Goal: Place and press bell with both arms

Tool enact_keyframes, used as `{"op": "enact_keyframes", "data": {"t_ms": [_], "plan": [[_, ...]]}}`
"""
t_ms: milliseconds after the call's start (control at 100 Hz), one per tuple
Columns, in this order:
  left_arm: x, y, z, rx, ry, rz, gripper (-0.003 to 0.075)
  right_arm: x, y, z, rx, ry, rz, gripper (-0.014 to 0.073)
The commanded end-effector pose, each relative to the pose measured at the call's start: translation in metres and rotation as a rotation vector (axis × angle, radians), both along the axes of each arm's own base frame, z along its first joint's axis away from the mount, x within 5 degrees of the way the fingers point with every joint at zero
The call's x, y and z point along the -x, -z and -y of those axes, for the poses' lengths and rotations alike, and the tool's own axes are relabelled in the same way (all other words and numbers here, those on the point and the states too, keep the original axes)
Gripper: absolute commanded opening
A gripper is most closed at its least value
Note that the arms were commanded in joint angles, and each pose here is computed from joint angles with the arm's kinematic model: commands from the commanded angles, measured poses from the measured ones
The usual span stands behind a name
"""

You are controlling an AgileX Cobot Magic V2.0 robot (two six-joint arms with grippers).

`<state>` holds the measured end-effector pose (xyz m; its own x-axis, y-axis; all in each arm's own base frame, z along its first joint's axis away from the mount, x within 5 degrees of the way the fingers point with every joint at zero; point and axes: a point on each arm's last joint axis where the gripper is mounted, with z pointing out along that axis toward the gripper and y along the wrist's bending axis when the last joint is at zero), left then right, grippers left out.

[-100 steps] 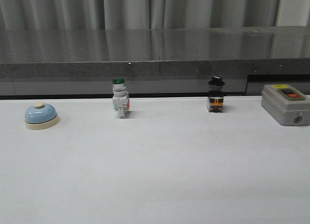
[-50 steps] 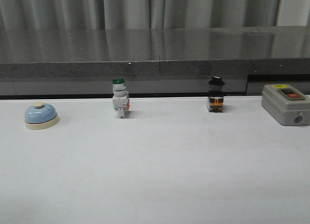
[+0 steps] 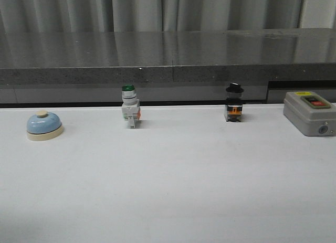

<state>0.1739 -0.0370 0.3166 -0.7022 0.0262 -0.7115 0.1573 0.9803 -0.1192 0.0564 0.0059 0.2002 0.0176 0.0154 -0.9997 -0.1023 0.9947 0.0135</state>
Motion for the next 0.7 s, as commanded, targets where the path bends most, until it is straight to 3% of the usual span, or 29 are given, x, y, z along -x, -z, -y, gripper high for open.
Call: {"op": "enact_keyframes", "data": {"t_ms": [0,140,690], "plan": [[-0.006,-0.019,0.001,0.045,-0.020,0.122,0.0646,0.003,-0.013,0.001,0.003,0.010,0.116,-0.0060],[-0.021,-0.023,0.003,0.061,-0.030,0.171,0.0645,0.003,-0.013,0.001,0.003,0.010,0.116,-0.0060],[-0.162,0.005,0.025,0.003,-0.042,-0.004,0.0640,0.003,-0.013,0.001,0.003,0.010,0.116,-0.0060]]}}
